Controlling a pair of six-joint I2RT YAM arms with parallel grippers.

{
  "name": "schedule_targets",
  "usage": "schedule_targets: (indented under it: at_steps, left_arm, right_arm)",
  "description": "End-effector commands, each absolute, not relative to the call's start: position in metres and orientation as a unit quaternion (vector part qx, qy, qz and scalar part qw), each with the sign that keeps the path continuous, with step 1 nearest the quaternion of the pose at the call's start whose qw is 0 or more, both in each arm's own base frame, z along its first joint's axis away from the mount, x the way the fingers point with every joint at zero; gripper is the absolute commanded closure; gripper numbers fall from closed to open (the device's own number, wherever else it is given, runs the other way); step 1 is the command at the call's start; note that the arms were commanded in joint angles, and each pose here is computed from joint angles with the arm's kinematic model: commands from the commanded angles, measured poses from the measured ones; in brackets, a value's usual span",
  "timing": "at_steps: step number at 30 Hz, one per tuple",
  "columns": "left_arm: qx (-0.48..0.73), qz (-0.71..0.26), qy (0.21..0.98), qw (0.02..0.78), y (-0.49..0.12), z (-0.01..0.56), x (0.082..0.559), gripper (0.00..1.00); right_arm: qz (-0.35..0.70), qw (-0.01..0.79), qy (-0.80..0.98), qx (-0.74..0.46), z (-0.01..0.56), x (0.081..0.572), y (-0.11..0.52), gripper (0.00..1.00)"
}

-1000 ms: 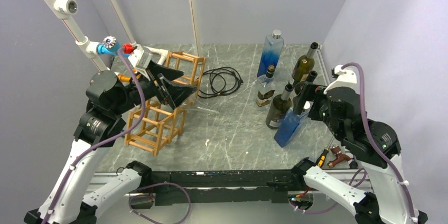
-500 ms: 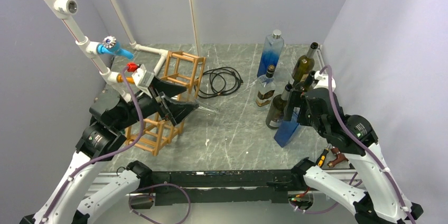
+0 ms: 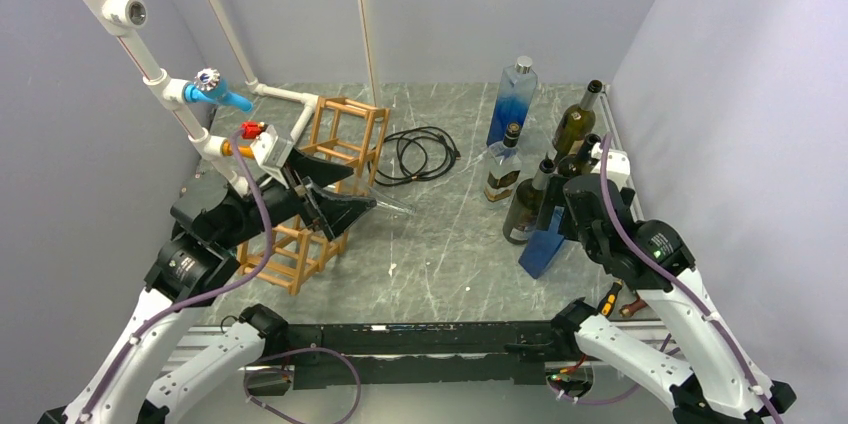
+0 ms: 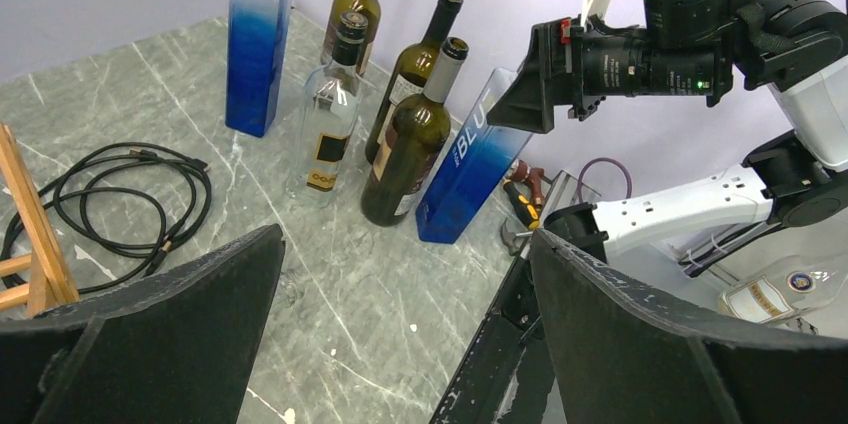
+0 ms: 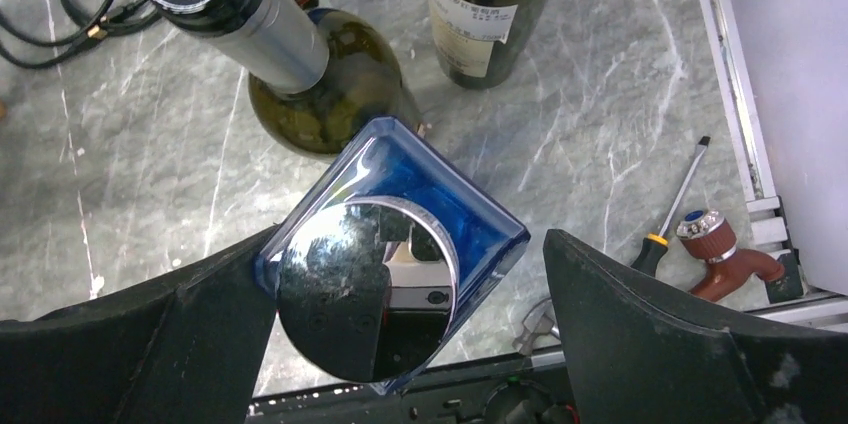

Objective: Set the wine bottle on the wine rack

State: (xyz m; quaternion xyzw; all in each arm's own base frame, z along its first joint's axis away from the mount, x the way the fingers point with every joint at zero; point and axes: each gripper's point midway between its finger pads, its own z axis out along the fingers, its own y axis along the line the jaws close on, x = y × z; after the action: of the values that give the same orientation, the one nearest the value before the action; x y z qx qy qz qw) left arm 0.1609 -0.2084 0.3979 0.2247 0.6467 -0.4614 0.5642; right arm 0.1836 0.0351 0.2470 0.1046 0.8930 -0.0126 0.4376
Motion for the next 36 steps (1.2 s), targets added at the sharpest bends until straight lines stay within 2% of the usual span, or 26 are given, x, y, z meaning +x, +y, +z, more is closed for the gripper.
schedule_targets:
  at_steps: [1,12,24,27,31,36]
  left_arm:
    - [0.224,-0.467,0.636,0.573,-0.211,0.407,0.164,0.01]
    - [0.224,-0.468,0.639,0.568,-0.215,0.403,0.167,0.01]
    - [0.229,-0.464,0.643,0.565,-0.218,0.399,0.170,0.01]
    - [0.230,-0.463,0.645,0.563,-0.219,0.397,0.171,0.01]
    - [0.230,-0.462,0.646,0.562,-0.219,0.397,0.172,0.01]
    - [0.228,-0.462,0.650,0.559,-0.221,0.395,0.174,0.01]
  right_arm:
    - [-0.018,0.471,0.869,0.151,0.258,0.195,0.029,0.00]
    - [-0.012,0.510,0.838,0.194,0.266,0.204,0.023,0.00]
    - [0.013,0.493,0.862,0.117,0.256,0.208,0.045,0.02]
    - [0.022,0.488,0.865,0.112,0.255,0.206,0.048,0.10]
    - [0.033,0.481,0.871,0.092,0.255,0.202,0.053,0.25]
    - [0.057,0.481,0.873,0.060,0.259,0.199,0.062,0.49]
